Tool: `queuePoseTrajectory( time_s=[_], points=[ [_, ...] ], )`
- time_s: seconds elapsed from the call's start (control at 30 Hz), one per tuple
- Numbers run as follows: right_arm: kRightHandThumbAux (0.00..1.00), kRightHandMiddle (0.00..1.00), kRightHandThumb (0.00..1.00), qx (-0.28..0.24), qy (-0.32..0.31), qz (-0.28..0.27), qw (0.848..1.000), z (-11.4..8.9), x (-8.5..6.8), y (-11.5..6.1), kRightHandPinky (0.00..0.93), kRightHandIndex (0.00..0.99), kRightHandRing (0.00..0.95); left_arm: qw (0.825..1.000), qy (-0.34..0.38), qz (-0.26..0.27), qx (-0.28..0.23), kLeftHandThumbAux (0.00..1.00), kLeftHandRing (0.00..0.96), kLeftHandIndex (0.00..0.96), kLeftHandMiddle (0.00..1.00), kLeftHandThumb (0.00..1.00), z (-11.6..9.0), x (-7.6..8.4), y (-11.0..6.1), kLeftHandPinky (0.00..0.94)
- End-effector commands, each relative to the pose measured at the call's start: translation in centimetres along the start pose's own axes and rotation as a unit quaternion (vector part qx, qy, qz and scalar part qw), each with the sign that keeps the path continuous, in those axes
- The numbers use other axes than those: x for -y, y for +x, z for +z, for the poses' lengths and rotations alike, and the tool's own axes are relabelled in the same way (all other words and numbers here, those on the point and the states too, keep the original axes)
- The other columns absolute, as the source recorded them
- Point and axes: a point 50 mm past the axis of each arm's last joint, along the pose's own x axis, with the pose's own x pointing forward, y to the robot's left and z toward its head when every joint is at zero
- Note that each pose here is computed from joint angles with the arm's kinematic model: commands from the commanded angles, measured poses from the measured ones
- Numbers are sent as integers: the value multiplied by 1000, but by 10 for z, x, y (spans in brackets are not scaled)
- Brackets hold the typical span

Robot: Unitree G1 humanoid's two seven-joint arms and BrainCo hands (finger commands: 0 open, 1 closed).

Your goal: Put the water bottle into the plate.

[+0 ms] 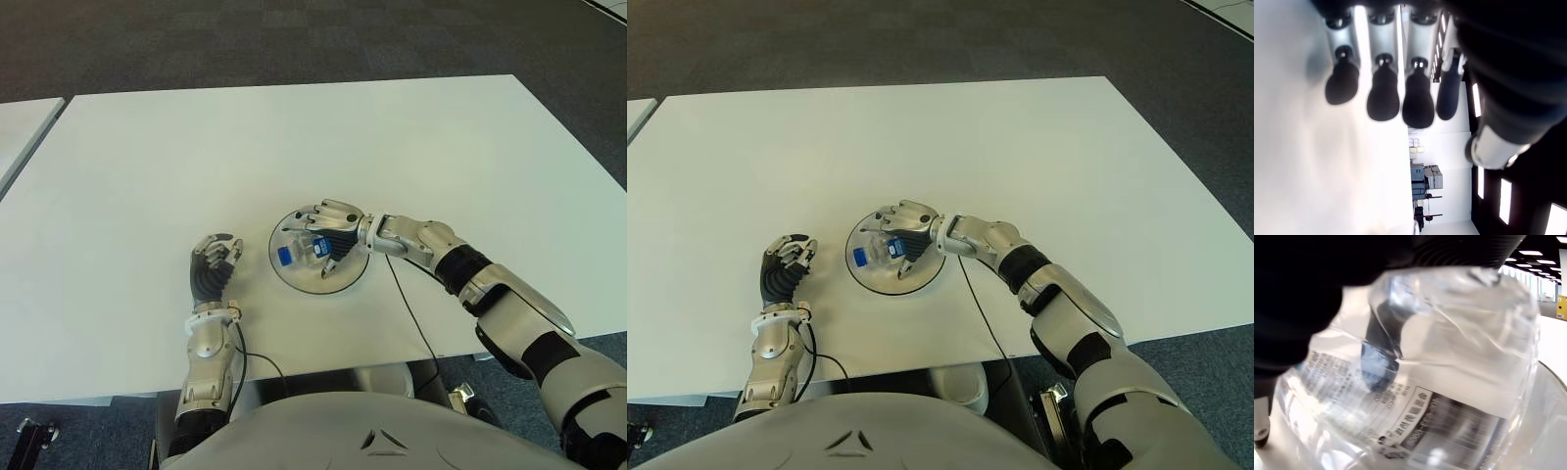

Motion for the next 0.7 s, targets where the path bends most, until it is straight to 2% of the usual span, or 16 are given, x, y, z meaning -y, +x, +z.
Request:
queuePoseTrajectory(
  time_s=[0.03, 0.4, 0.7],
  points=[
    [441, 0, 299, -3, 13, 32, 999, 2, -22, -8, 1, 0, 0, 999, 6, -7, -34, 717, 735, 434, 738, 704, -12, -1, -5, 711],
    [216, 0, 408, -8, 35, -11, 999, 1, -22, -10, 0, 0, 0, 999, 5, -2, -37, 717, 719, 434, 723, 706, -12, -1, -4, 715],
    [158, 0, 450, -13, 43, -37, 998, 0, -20, -12, 0, 0, 0, 999, 3, -4, -40, 717, 735, 434, 732, 705, -12, -1, -4, 752]
  ],
)
